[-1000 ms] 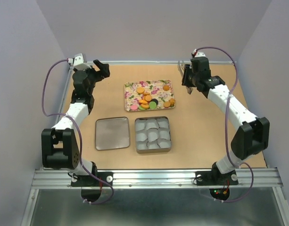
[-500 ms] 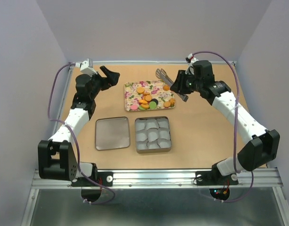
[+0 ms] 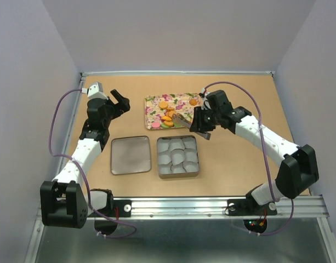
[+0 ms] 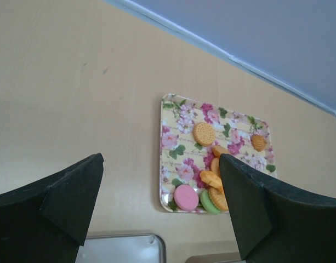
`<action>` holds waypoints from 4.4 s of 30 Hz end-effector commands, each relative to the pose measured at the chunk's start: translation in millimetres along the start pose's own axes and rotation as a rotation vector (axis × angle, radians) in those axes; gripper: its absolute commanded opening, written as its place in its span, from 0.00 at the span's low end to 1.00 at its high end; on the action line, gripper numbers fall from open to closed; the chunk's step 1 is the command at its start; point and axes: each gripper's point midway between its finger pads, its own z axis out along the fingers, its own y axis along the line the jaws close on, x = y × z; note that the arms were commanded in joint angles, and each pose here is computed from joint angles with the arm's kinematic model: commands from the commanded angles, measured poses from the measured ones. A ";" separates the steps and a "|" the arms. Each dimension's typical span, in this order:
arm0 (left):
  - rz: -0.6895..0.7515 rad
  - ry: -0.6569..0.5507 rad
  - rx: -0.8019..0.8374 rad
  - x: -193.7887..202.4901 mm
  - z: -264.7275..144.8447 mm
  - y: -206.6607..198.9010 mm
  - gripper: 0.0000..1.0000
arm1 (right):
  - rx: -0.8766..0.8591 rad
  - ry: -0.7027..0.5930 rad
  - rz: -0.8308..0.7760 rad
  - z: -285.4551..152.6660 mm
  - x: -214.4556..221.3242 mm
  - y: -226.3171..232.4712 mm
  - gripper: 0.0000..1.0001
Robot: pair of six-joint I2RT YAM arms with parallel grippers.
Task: Pack the cookies
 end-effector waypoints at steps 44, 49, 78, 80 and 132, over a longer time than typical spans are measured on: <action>0.266 -0.069 -0.232 -49.6 -49.1 31.7 0.99 | 0.106 -0.097 -0.045 65.1 -91.4 6.9 0.53; 0.267 -0.071 -0.234 -50.6 -48.8 32.1 0.99 | 0.095 -0.077 -0.035 70.9 -88.1 7.8 0.53; 0.266 -0.065 -0.243 -49.9 -45.6 35.5 0.99 | 0.143 -0.065 -0.032 80.2 -83.6 3.5 0.45; 0.261 -0.074 -0.266 -52.4 -46.3 39.0 0.99 | 0.147 -0.091 -0.040 74.9 -93.2 7.0 0.45; 0.171 -0.245 -0.073 -71.3 -74.5 4.7 0.98 | -0.081 0.080 0.063 -54.3 84.9 43.9 0.42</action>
